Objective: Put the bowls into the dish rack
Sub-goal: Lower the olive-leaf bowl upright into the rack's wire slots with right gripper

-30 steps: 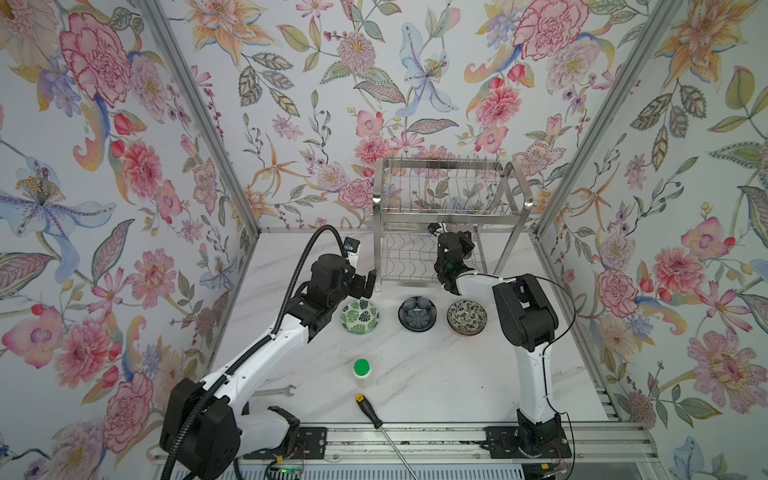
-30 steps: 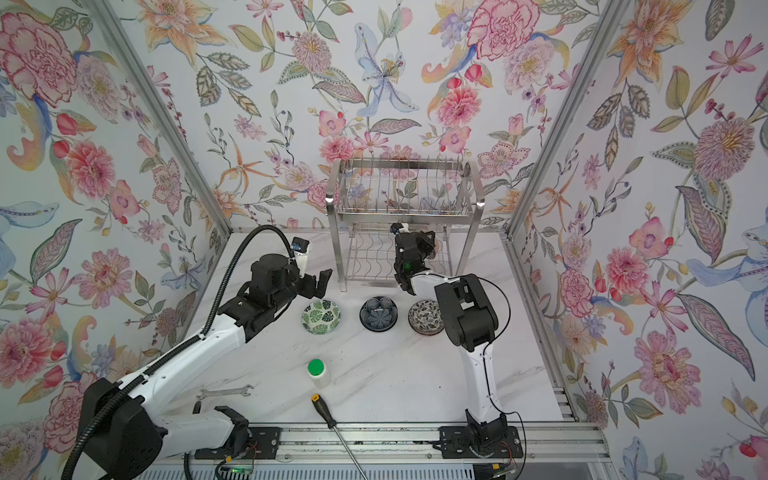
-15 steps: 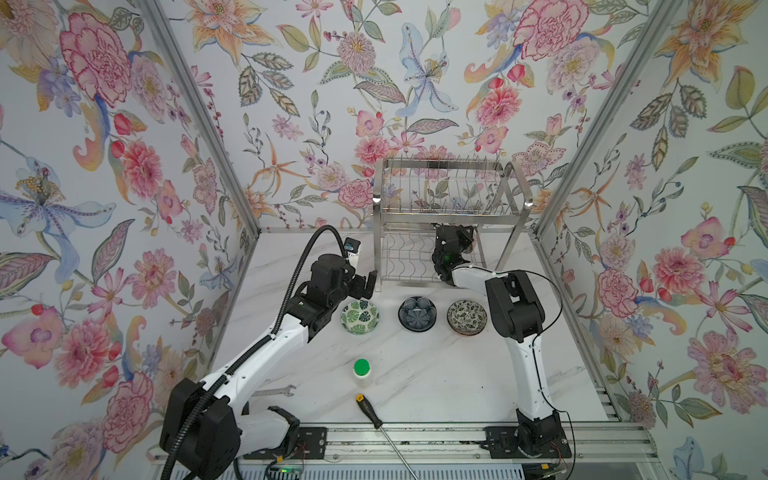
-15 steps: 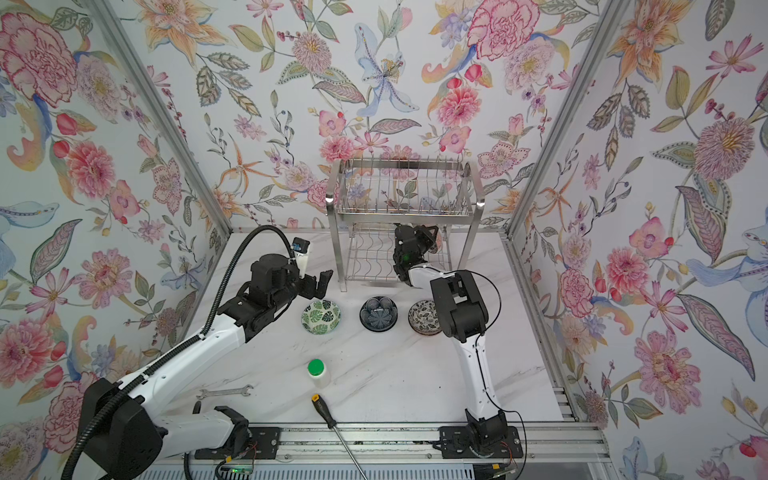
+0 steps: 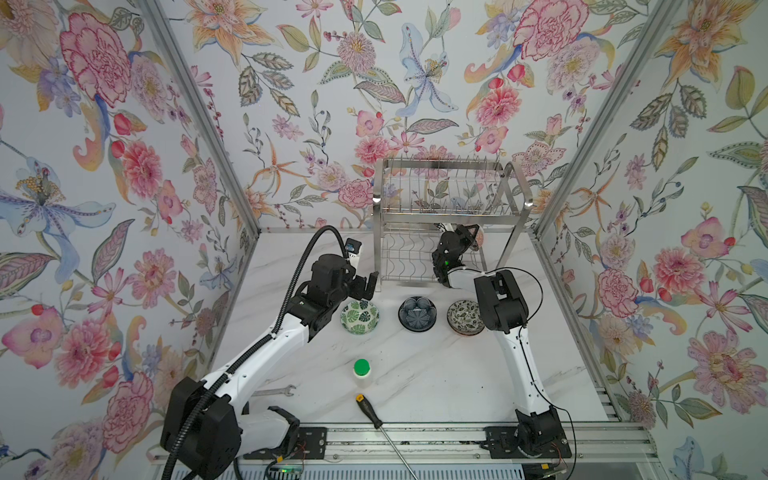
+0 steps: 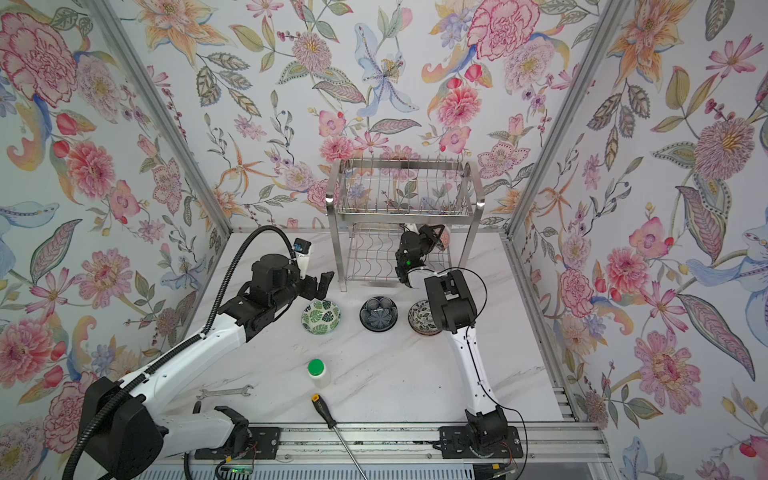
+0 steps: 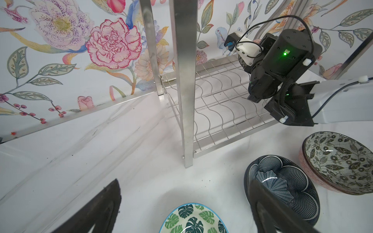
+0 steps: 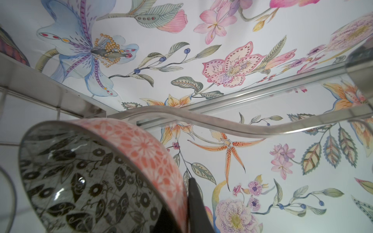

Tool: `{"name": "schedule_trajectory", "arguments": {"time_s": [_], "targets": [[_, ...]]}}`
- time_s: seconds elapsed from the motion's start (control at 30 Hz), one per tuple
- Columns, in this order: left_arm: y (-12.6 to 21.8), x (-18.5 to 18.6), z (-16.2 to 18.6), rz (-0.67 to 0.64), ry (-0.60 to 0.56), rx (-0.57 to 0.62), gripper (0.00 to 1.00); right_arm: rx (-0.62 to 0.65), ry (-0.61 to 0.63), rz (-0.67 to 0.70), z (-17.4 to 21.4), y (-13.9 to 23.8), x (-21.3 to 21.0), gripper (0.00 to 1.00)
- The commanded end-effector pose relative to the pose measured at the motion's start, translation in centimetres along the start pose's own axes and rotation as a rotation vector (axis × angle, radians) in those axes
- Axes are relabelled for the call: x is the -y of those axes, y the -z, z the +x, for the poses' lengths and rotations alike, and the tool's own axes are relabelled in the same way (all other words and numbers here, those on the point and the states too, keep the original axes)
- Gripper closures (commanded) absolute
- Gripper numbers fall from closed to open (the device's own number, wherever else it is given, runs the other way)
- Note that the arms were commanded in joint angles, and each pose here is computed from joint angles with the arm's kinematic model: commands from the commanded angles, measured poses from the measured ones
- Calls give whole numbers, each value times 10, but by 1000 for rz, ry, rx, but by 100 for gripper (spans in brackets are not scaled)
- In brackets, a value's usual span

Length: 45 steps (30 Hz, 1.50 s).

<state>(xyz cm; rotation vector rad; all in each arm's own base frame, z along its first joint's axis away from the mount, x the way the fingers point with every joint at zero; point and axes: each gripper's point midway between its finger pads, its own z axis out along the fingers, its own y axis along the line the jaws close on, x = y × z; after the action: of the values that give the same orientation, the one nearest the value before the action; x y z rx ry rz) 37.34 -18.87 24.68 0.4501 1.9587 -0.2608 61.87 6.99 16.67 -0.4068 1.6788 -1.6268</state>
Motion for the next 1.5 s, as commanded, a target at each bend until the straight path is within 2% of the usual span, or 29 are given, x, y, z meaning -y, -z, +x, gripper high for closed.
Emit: {"name": "schedule_trajectory", "arguments": {"time_s": [0.0,0.23,0.6,1.03,1.33,1.47], "targets": [[-1,-2,-4,1,-8,4,1,-23,-85,36,-3,-5,23,100],[-1,-2,-4,3,-7,5,1,-24,-85,-33,-4,-3,3,100],[-1,-2,-4,3,-8,4,1,-21,-95,-65,-10,0,-6,100],[0,-1,-3,7,-4,2,1,-18,-108,-78,-11,0,-6,80],[1,-1,-1,6,0,3,1,-17,-121,-73,-10,0,2,74],[1,-1,0,7,1,2,0,-12,-130,-71,-10,1,7,50]]}}
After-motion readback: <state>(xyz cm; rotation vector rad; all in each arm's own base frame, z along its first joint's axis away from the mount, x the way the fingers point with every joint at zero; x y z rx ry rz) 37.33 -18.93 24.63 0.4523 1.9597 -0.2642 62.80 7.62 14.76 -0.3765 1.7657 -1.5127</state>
